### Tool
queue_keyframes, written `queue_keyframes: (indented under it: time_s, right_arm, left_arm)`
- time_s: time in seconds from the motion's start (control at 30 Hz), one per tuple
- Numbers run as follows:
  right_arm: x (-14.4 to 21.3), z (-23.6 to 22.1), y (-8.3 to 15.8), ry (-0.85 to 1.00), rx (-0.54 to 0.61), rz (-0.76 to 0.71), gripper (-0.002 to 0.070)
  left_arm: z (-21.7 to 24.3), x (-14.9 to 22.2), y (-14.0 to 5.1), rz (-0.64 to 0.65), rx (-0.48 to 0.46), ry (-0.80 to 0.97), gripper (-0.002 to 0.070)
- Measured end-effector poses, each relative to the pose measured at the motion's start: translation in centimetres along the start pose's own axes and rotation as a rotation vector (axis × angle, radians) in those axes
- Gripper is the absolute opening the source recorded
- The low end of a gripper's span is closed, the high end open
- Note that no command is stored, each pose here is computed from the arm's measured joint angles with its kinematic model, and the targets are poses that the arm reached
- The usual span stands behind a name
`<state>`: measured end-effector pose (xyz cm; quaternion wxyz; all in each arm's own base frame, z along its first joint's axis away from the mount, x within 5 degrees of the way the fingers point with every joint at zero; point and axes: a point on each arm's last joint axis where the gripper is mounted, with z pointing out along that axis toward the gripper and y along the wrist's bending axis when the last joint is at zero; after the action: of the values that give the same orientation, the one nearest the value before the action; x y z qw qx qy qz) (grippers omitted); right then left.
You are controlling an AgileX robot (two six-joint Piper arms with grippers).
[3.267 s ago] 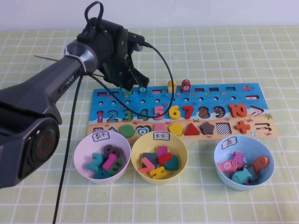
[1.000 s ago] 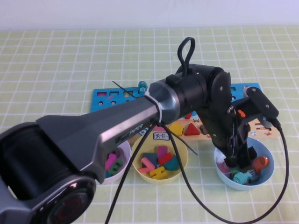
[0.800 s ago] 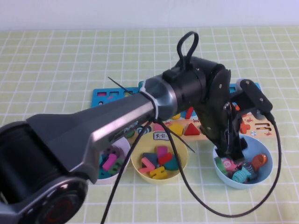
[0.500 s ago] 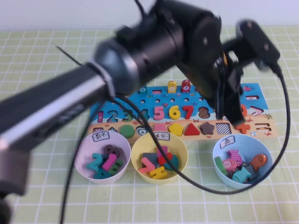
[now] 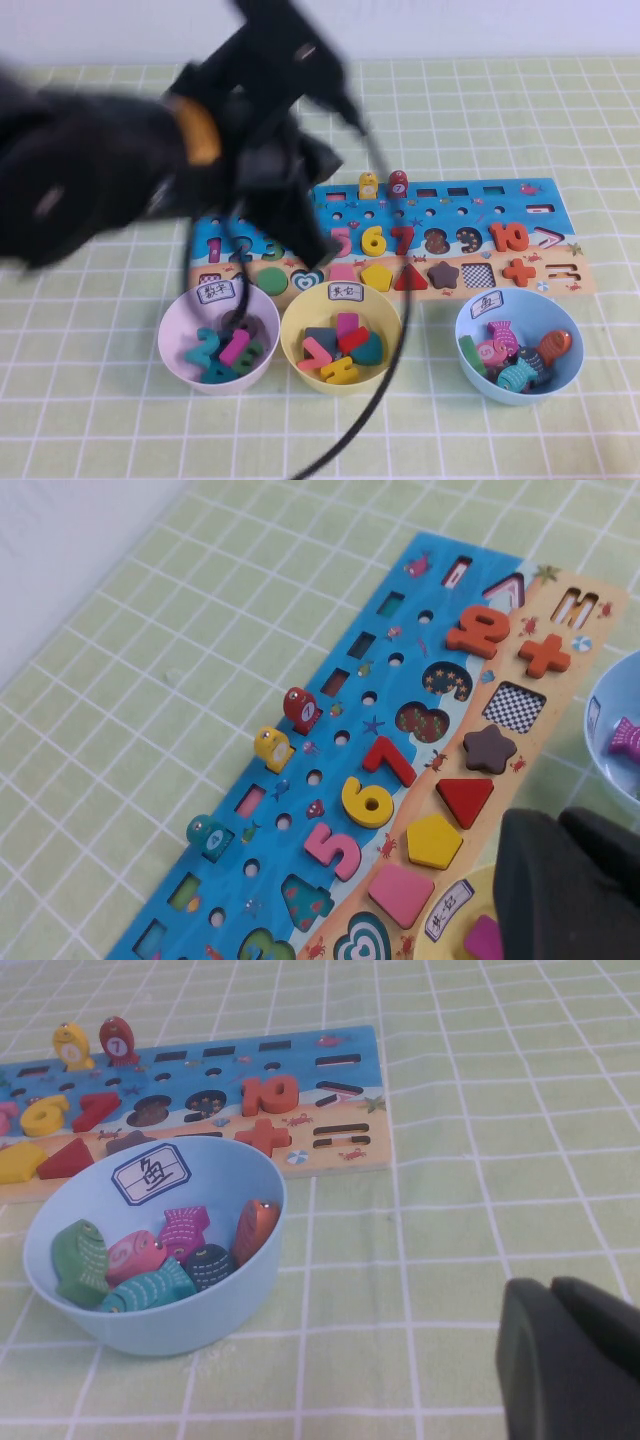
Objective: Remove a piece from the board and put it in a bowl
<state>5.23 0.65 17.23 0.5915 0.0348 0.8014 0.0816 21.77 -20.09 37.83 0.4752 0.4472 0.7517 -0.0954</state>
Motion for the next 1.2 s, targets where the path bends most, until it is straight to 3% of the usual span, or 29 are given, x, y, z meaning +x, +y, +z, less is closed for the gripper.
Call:
queue_keyframes:
  time_s: [0.23,0.47,0.73,0.97,1.2]
  right_arm:
    - [0.0,0.0,0.0,0.0,0.0,0.0,-0.0019]
    - [0.0,0.0,0.0,0.0,0.0,0.0,-0.0019]
    - [0.0,0.0,0.0,0.0,0.0,0.0,-0.0019]
    - [0.0,0.0,0.0,0.0,0.0,0.0,-0.0019]
    - [0.0,0.0,0.0,0.0,0.0,0.0,-0.0019]
  left_arm:
    - [-5.1,6.2,-2.1,-0.097,-0.045,-0.172,-0.0001]
    - [-6.1,10.1,-3.5,-0.14,-0.031,-0.137,-0.0001]
    - [-6.1,11.1,-3.6,-0.091,-0.035,-0.065,-0.0002]
    - [-6.2,10.4,-3.1,0.022,-0.098,-0.139,-0.0002]
    - [-6.1,10.8,-2.6,-0.142,-0.113,-0.135,-0.0002]
